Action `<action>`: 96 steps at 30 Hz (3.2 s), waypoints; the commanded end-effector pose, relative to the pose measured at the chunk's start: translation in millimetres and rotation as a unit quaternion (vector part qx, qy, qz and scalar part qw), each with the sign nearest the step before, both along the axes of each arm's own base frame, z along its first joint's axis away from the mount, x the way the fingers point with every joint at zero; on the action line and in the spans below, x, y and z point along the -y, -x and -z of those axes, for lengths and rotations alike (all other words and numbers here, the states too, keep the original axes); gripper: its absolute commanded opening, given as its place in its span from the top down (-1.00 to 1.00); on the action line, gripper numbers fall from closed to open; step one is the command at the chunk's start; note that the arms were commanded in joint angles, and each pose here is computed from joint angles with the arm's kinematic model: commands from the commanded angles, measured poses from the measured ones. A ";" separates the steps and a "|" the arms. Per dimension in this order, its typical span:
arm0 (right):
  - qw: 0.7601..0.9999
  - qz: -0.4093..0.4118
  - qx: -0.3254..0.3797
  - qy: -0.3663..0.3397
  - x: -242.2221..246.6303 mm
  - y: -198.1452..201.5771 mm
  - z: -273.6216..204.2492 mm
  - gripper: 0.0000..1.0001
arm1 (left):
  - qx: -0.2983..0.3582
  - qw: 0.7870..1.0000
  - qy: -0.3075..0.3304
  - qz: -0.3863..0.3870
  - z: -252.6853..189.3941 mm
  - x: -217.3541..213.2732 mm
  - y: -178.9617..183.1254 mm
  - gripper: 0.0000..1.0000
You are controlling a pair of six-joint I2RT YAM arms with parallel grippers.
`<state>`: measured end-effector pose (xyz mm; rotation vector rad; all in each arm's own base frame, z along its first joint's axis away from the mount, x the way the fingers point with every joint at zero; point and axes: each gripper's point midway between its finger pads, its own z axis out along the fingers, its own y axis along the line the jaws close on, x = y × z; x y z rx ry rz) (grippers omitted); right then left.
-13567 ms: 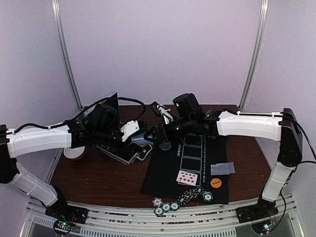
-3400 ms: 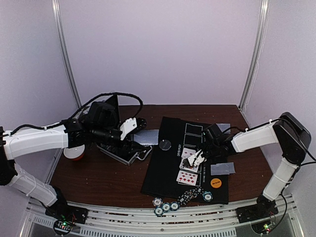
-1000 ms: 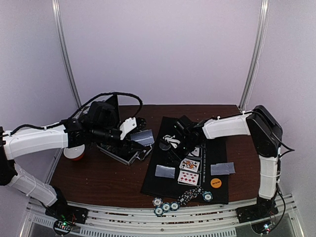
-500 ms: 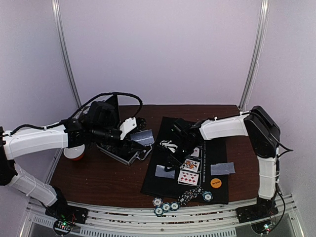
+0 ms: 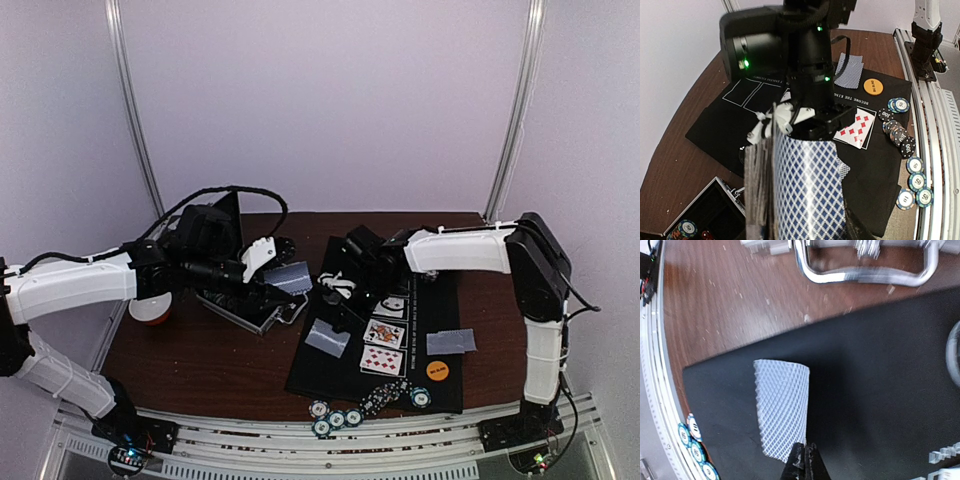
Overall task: Distribute texas hold em gaming equipment
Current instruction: Pick up the poker card from the poker table mat, then place the poker card in the community card area, then pick up the poker card from the face-down deck piles.
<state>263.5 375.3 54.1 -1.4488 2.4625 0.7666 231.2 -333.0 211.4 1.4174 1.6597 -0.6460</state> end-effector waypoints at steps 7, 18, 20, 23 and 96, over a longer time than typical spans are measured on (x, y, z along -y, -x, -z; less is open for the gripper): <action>0.966 0.054 0.242 0.080 102.5 -115.5 -118.1 1.00 | 0.023 0.999 0.029 0.002 -21.6 1.5 -2.1 0.18; 0.952 -0.068 0.250 0.163 147.4 -151.7 -70.1 1.00 | 0.018 1.000 0.024 0.003 -16.8 2.8 -3.1 0.17; 0.951 -0.074 0.244 0.177 148.6 -160.3 -56.8 1.00 | 0.018 1.000 0.024 0.001 -16.9 2.6 -3.5 0.18; 0.948 -0.082 0.232 0.203 154.8 -171.4 -35.7 1.00 | 0.019 1.000 0.024 0.000 -17.1 2.6 -4.0 0.18; 0.929 0.088 0.201 -0.297 -60.7 -24.8 -191.0 -0.66 | 0.023 0.999 0.024 0.000 -19.1 1.1 -3.6 0.17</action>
